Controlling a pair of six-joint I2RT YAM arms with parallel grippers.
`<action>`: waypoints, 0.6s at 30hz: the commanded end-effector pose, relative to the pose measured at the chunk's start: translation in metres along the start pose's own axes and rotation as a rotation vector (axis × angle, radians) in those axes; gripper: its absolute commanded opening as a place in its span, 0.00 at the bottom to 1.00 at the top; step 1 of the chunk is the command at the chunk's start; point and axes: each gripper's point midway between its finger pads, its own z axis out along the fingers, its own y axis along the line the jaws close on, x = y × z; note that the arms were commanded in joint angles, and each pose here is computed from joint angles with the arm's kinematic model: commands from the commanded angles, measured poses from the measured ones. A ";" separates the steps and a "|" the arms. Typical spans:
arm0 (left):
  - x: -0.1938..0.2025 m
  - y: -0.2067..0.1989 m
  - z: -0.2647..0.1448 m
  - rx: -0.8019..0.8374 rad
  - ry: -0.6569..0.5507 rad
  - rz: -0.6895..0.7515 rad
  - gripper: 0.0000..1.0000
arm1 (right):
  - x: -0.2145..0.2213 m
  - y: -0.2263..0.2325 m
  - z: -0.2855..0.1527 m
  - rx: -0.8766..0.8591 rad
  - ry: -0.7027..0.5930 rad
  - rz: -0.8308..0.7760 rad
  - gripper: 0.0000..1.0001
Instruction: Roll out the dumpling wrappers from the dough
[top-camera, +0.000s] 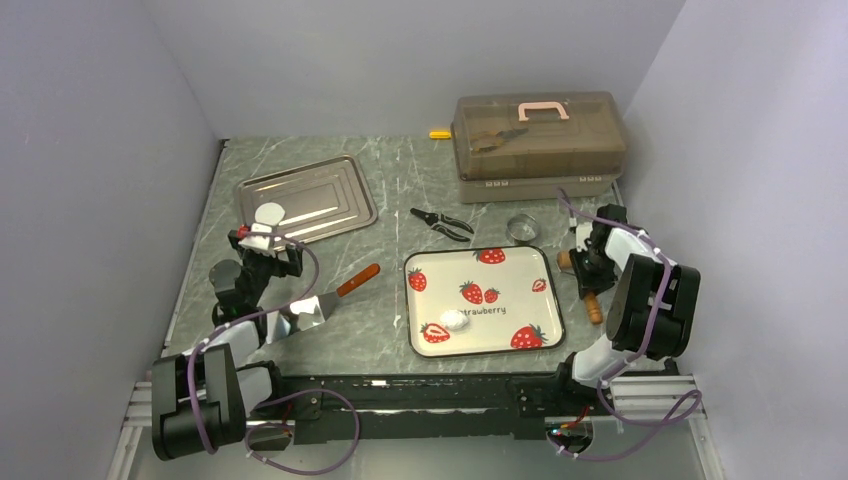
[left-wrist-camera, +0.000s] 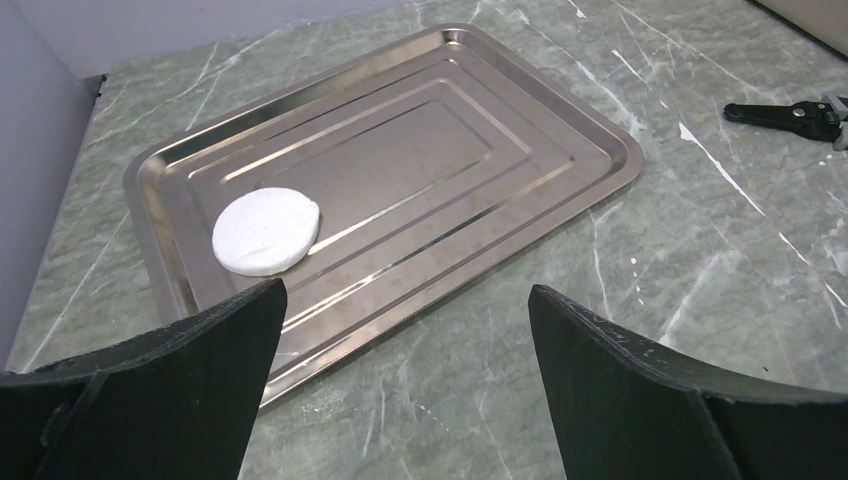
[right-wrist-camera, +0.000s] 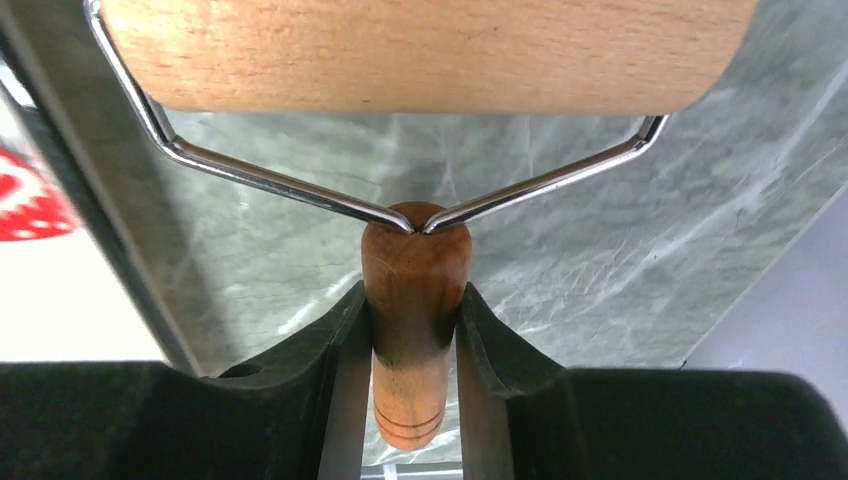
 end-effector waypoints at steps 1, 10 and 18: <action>-0.022 0.001 0.004 0.028 -0.046 0.043 0.99 | -0.047 0.008 -0.031 -0.039 -0.128 0.011 0.00; -0.010 -0.003 0.013 0.116 0.046 0.065 0.99 | -0.096 0.050 -0.120 -0.101 -0.317 0.164 0.00; -0.085 -0.040 0.029 0.384 0.114 0.297 0.76 | -0.098 0.138 -0.156 -0.420 -0.322 0.179 0.00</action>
